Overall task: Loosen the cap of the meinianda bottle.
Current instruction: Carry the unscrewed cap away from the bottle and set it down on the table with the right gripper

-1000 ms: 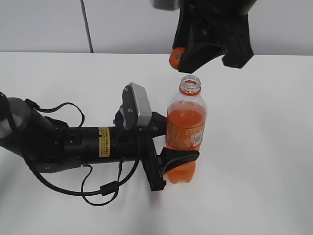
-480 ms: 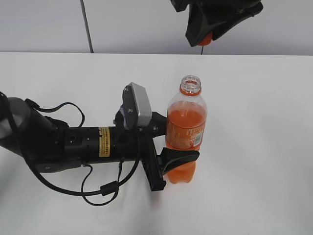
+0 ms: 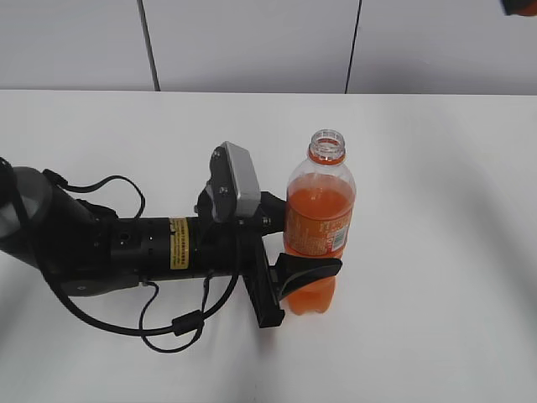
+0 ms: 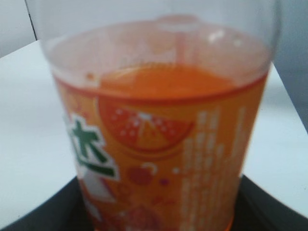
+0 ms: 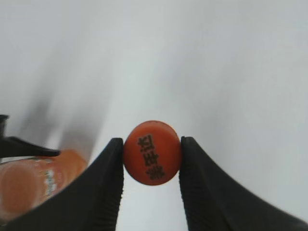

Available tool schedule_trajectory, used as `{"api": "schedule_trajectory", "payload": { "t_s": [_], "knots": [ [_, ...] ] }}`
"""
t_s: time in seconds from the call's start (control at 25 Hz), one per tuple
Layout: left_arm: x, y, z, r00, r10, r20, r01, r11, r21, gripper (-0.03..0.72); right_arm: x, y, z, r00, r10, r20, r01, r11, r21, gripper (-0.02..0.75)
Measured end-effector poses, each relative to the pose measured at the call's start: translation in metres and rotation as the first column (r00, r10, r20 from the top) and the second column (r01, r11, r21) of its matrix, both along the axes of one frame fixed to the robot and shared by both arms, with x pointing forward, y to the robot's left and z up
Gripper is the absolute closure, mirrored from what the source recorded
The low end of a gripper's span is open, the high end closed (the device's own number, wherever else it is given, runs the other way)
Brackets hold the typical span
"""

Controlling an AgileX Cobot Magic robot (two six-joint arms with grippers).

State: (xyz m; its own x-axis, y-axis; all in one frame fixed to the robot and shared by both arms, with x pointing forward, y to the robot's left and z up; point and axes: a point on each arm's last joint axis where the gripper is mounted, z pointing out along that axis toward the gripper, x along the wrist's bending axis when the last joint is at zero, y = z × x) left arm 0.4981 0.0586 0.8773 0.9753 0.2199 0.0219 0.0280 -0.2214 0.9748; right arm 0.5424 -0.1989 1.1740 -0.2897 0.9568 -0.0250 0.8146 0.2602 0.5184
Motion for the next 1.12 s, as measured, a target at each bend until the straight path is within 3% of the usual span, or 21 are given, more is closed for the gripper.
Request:
{"api": "schedule_trajectory", "payload": {
  "t_s": [0.16,0.32,0.48,0.8,1.12],
  "knots": [
    [0.000,0.000,0.000,1.000,0.000,0.000,0.000,1.000,0.000,0.262,0.007,-0.052,-0.015,0.990,-0.137,-0.046,0.135,0.990,-0.038,0.465],
    [0.000,0.000,0.000,1.000,0.000,0.000,0.000,1.000,0.000,0.262,0.010,-0.078,-0.047,0.977,-0.181,-0.112,0.180,0.983,-0.024,0.465],
    [0.000,0.000,0.000,1.000,0.000,0.000,0.000,1.000,0.000,0.262,0.017,-0.088,-0.091,0.970,-0.200,-0.137,0.203,0.979,0.014,0.465],
    [0.000,0.000,0.000,1.000,0.000,0.000,0.000,1.000,0.000,0.262,0.045,-0.090,-0.200,0.938,-0.214,-0.273,0.217,0.976,-0.017,0.465],
    [0.000,0.000,0.000,1.000,0.000,0.000,0.000,1.000,0.000,0.262,0.067,-0.088,-0.250,0.947,-0.195,-0.257,0.202,0.979,0.002,0.465]
  ]
}}
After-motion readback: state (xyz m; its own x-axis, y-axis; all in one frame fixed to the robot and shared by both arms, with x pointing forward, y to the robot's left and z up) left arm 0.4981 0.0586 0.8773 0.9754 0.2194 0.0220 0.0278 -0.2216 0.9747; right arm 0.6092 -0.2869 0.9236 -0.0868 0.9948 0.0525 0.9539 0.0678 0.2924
